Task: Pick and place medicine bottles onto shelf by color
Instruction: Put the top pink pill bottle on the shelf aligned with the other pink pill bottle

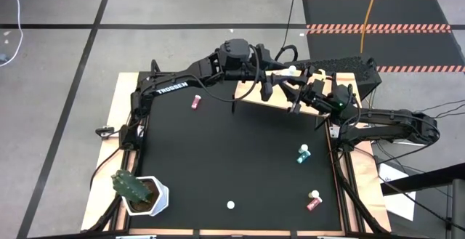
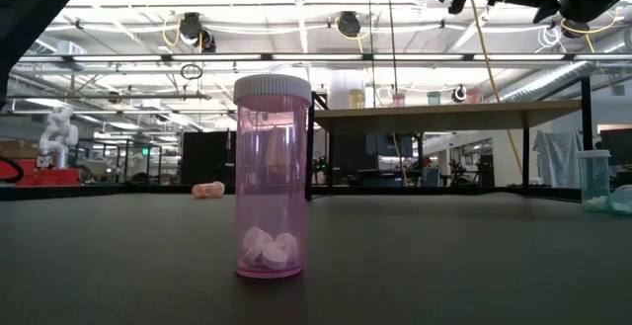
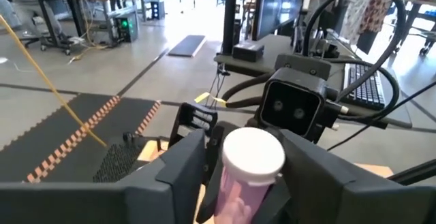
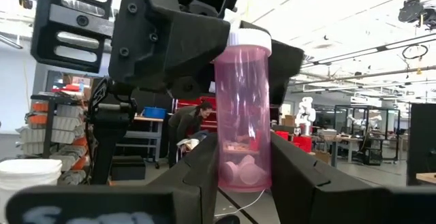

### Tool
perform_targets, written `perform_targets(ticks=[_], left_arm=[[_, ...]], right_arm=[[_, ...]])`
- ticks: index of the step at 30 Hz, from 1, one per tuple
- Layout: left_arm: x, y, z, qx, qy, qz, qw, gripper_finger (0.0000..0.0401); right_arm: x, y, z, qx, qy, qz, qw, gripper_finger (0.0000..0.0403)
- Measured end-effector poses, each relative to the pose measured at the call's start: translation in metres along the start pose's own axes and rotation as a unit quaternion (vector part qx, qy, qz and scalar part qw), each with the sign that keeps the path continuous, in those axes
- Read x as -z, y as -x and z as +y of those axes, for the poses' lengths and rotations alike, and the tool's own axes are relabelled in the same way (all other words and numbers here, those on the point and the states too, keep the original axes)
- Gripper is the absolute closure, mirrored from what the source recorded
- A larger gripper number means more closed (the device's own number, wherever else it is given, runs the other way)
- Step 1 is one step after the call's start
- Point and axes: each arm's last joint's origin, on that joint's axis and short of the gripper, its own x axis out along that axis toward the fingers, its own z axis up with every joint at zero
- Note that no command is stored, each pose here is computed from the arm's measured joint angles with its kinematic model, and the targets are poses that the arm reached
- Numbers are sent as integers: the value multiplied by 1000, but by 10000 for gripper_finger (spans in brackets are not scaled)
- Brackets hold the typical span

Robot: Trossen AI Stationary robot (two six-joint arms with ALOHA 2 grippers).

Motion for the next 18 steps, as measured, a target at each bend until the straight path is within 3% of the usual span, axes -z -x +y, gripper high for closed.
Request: perform_targets(ticks=[13,18], left_arm=[[0,0,1,-3,0,2,1000,279],[3,-1,4,-26,2,11,1000,281]], right_arm=[[1,0,0,1,-2,8,1000,303],[9,0,-2,11,-57,51,997,300]])
